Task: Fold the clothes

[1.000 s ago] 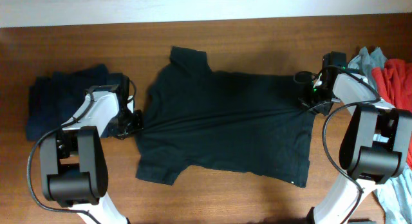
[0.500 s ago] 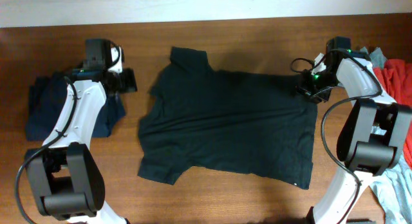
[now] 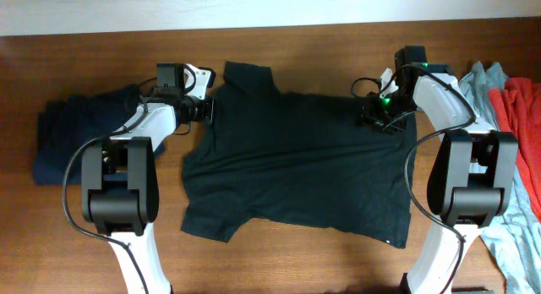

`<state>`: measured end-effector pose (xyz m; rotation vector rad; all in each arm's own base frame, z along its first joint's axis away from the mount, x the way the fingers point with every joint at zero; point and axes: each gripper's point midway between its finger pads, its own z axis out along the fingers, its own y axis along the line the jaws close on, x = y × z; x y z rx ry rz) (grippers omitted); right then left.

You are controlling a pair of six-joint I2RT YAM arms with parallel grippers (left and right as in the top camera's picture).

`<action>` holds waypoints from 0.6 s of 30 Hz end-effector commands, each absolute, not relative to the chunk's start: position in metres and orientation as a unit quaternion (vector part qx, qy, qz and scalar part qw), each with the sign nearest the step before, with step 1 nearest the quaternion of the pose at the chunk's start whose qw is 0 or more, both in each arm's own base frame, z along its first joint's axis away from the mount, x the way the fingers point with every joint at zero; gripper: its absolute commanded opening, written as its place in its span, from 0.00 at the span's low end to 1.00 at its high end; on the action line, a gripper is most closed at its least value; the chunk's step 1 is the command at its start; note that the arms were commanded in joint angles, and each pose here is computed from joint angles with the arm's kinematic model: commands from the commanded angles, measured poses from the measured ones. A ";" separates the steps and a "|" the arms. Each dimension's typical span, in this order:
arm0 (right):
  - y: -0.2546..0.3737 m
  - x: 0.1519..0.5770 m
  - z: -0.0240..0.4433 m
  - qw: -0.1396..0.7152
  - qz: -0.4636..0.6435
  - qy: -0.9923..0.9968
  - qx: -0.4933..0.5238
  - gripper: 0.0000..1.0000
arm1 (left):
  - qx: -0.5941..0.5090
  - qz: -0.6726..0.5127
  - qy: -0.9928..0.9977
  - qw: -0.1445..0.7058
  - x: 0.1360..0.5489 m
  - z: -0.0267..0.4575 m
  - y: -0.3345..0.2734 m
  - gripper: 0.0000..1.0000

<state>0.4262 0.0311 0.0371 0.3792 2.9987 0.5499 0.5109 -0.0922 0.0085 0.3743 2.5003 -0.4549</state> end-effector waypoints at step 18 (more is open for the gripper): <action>0.027 0.394 0.038 -0.028 0.154 0.981 0.113 0.56 | 0.011 -0.048 0.951 0.306 0.554 0.060 0.003 0.99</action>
